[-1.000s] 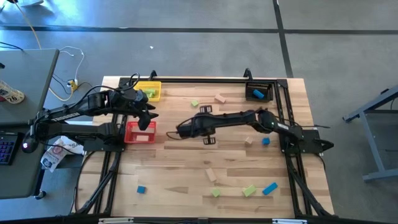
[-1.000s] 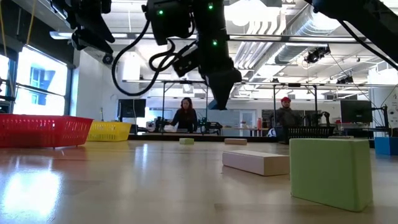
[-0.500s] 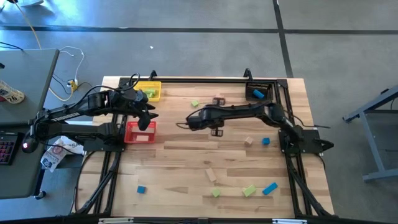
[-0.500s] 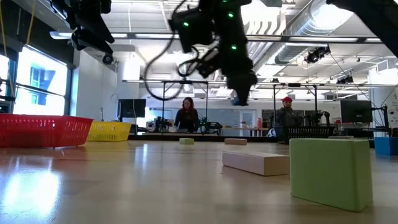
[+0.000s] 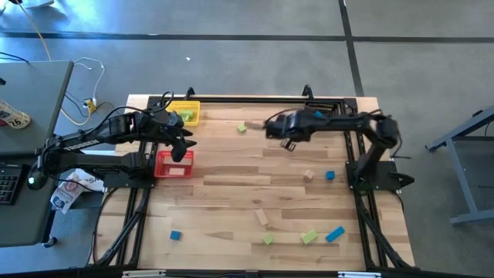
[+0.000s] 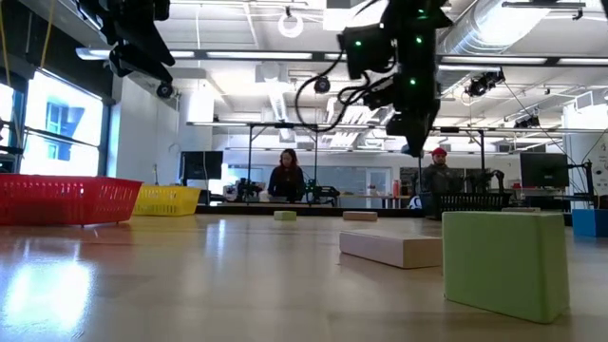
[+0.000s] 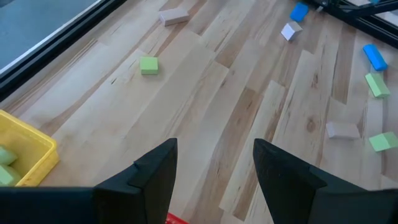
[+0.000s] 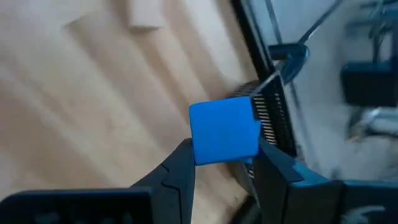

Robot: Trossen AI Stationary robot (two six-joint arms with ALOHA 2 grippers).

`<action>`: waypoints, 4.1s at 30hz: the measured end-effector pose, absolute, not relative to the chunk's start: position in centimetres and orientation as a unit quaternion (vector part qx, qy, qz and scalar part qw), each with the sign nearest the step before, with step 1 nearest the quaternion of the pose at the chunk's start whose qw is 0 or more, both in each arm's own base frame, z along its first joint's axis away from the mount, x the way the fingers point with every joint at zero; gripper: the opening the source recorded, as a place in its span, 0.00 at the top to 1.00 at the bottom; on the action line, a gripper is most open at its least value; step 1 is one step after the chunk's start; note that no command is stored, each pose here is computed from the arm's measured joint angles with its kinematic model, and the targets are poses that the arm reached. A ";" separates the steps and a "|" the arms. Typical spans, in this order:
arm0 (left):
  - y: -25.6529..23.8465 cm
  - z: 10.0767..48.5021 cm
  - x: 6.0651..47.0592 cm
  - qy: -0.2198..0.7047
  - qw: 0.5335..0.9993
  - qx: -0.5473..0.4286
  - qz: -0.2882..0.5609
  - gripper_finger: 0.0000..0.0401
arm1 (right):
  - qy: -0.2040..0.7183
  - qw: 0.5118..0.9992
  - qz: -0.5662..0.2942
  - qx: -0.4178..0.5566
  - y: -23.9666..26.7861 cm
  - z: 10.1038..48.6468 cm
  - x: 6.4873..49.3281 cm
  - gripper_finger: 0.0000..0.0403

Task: Sort & place blocks by color
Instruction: Put the blue block into the black bin, then put the brown block into the red bin

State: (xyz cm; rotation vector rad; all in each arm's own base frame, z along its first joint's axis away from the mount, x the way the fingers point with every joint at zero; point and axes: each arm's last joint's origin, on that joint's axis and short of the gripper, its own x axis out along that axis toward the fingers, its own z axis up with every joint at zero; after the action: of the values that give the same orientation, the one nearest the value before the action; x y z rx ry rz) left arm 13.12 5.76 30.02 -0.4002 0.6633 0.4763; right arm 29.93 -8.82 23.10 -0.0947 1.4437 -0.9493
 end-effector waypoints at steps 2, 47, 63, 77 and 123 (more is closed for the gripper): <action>5.8 30.0 13.1 0.320 0.898 -0.194 0.230 0.51 | 0.613 0.655 -0.443 -0.014 -9.9 23.1 28.6 0.75; 4.6 30.0 13.6 0.326 0.906 -0.189 0.194 0.51 | 0.467 0.664 -0.532 0.242 -19.6 19.9 19.8 0.50; 3.5 30.0 13.9 0.333 0.913 -0.168 0.167 0.51 | 0.308 0.846 -0.400 0.171 -19.0 22.3 25.4 0.50; 3.5 30.0 13.9 0.332 0.912 -0.161 0.179 0.51 | 0.329 0.873 -0.319 0.165 -19.8 19.3 27.4 0.50; 3.5 30.0 14.1 0.331 0.912 -0.163 0.181 0.51 | 0.572 0.759 -0.273 0.149 -20.2 13.0 32.3 0.66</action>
State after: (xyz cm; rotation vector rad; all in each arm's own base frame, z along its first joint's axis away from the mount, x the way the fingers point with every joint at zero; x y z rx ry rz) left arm 14.05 3.49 30.00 -0.3366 0.6818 0.3738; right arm 32.27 -20.16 12.97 0.3254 1.2458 -0.5941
